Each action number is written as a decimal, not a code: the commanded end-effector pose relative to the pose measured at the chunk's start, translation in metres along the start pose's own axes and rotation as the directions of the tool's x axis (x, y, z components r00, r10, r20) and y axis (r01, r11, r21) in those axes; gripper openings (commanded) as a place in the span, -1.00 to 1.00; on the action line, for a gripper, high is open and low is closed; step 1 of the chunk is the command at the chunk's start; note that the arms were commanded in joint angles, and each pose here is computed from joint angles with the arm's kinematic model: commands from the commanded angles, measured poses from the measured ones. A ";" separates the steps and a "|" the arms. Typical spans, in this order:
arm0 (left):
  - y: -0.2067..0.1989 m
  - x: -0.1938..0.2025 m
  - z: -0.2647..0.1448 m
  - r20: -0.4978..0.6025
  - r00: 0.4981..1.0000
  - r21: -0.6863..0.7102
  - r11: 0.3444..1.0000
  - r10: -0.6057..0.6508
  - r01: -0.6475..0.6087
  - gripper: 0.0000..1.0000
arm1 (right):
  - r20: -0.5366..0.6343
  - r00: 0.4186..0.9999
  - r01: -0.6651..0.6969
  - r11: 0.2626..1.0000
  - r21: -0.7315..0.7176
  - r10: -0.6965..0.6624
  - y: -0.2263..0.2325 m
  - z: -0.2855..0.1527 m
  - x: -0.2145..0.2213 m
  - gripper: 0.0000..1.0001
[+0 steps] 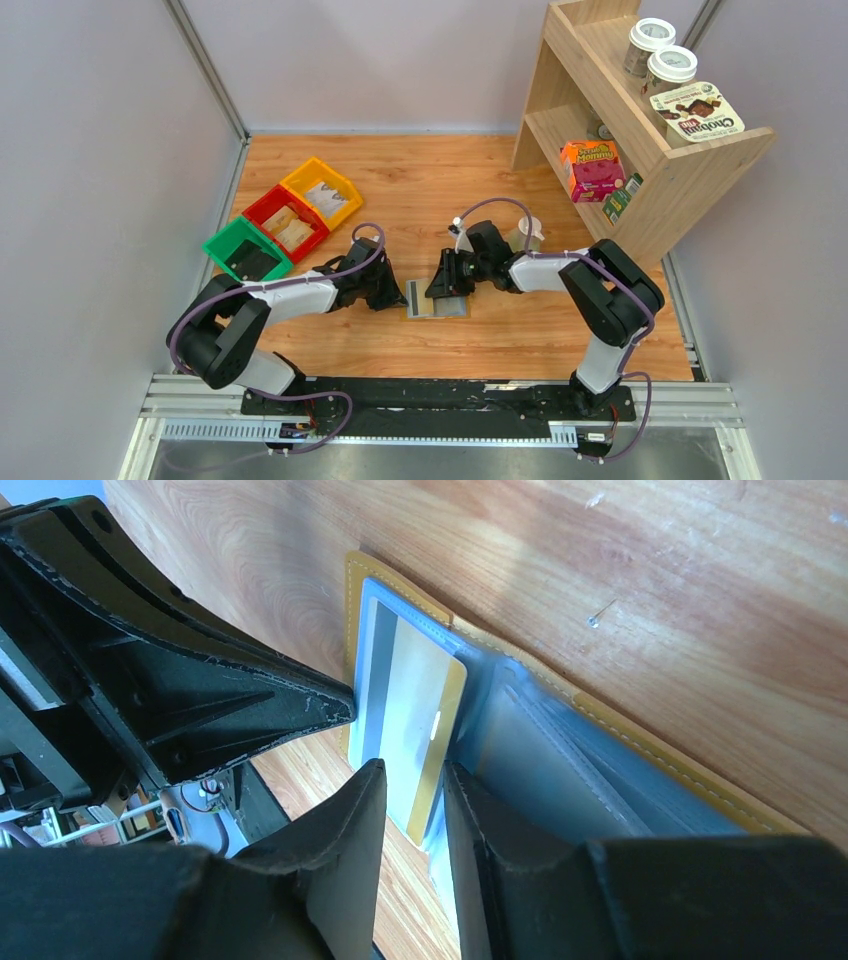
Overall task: Take the credit cards out of the card holder
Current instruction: Remove the credit card from the card holder.
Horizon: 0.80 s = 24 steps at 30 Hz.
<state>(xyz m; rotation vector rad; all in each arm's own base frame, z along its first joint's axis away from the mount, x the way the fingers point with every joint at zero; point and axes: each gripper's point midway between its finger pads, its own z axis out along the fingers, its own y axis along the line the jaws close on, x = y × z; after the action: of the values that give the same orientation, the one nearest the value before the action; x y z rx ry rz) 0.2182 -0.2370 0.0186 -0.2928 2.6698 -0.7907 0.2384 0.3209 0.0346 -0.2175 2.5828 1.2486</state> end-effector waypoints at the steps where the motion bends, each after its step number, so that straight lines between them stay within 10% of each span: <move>1: 0.015 0.007 0.005 -0.027 1.000 -0.051 0.999 -0.003 0.001 -1.00 | -0.007 1.000 -0.007 1.000 -0.017 0.007 -0.003 0.003 0.002 -0.32; 8: 0.015 0.009 0.006 -0.034 0.999 -0.053 0.999 -0.004 0.002 -1.00 | -0.006 1.000 -0.022 0.999 0.025 0.022 -0.008 0.002 0.001 -0.32; 18: 0.018 0.009 0.005 -0.041 0.999 -0.078 0.997 -0.001 -0.003 -1.00 | 0.026 1.000 0.007 0.998 -0.068 -0.005 0.011 -0.005 -0.004 -0.99; 24: 0.021 0.009 0.004 -0.054 0.999 -0.107 0.994 0.004 -0.010 -1.00 | 0.036 0.999 0.007 0.998 -0.061 -0.005 0.008 -0.014 -0.005 -1.00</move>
<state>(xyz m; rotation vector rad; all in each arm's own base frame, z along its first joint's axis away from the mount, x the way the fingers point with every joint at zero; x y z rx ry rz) 0.2179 -0.2379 0.0178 -0.2951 2.6954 -0.7867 0.2348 0.3162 0.0311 -0.1877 2.5860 1.2833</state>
